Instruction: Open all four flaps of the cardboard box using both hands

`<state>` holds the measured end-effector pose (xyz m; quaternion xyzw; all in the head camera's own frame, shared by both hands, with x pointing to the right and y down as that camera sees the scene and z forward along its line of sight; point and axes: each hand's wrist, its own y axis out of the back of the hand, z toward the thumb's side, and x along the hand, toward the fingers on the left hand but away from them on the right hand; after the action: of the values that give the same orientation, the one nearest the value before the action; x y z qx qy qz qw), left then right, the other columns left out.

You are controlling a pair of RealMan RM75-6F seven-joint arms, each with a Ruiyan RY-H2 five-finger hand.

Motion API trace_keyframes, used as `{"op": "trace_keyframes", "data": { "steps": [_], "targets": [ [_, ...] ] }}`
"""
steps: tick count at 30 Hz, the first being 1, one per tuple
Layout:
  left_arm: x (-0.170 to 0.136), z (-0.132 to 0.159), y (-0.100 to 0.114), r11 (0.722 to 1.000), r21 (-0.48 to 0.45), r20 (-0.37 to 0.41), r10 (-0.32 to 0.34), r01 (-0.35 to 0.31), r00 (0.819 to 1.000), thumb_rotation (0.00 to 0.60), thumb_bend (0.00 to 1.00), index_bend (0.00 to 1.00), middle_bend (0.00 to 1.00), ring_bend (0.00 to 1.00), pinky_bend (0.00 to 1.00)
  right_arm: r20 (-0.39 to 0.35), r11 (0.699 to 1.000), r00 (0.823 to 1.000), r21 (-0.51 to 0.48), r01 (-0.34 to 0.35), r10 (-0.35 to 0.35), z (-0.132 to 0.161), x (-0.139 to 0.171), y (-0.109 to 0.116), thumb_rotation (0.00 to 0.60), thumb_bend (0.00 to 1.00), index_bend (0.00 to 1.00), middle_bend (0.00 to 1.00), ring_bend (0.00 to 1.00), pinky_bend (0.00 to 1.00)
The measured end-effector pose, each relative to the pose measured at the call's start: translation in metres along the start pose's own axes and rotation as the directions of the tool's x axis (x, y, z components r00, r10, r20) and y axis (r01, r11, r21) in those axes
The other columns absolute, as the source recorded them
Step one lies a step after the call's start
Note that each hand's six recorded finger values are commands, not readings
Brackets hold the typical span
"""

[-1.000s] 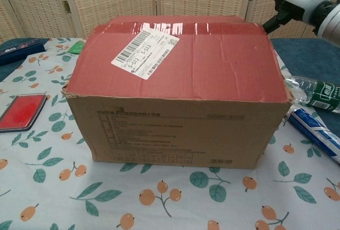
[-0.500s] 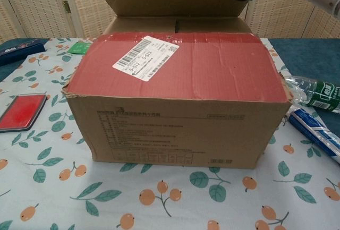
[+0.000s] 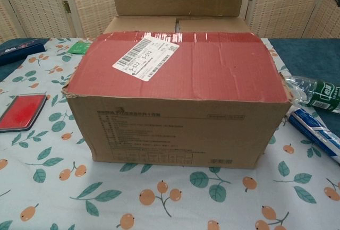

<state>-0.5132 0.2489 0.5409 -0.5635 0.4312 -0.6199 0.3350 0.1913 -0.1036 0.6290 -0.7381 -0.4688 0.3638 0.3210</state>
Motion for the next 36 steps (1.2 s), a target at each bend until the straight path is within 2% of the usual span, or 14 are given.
{"op": "trace_keyframes", "data": {
  "steps": [8,14,19,25,31,36],
  "targets": [
    [0.003,-0.007,-0.002,1.000,0.002,-0.030,-0.007,0.007,1.000,0.600,0.43,0.09,0.14,0.13,0.05,0.107,0.999,0.994,0.042,-0.009,0.004,-0.022,-0.029,0.000,0.600,0.29,0.00,0.00,0.00,0.00],
    [0.007,-0.013,-0.003,1.000,0.006,-0.055,-0.012,0.012,0.998,0.600,0.43,0.09,0.14,0.13,0.05,0.161,1.000,0.987,0.016,-0.009,0.007,-0.031,-0.043,-0.001,0.600,0.29,0.00,0.00,0.00,0.00],
    [0.007,-0.011,-0.004,1.000,0.011,-0.048,-0.016,0.016,0.999,0.600,0.43,0.09,0.14,0.13,0.05,0.138,1.000,0.990,-0.024,-0.014,0.017,-0.027,-0.044,-0.004,0.600,0.29,0.00,0.00,0.00,0.00],
    [0.007,-0.004,-0.008,0.999,0.023,-0.026,-0.027,0.027,0.999,0.600,0.43,0.09,0.14,0.13,0.05,0.057,0.999,0.998,-0.020,-0.025,0.026,-0.014,-0.033,0.000,0.600,0.29,0.00,0.00,0.00,0.00],
    [0.007,0.002,-0.010,0.999,0.031,-0.006,-0.025,0.025,1.000,0.600,0.43,0.10,0.14,0.13,0.05,-0.012,0.995,0.996,-0.052,-0.088,0.088,-0.001,-0.005,0.008,0.600,0.29,0.00,0.00,0.00,0.00],
    [0.008,0.006,-0.013,0.999,0.043,0.001,-0.026,0.026,1.000,0.600,0.43,0.09,0.14,0.13,0.04,-0.037,0.983,0.989,-0.114,-0.146,0.142,0.003,0.034,0.026,0.600,0.29,0.00,0.00,0.00,0.00]
  ]
}}
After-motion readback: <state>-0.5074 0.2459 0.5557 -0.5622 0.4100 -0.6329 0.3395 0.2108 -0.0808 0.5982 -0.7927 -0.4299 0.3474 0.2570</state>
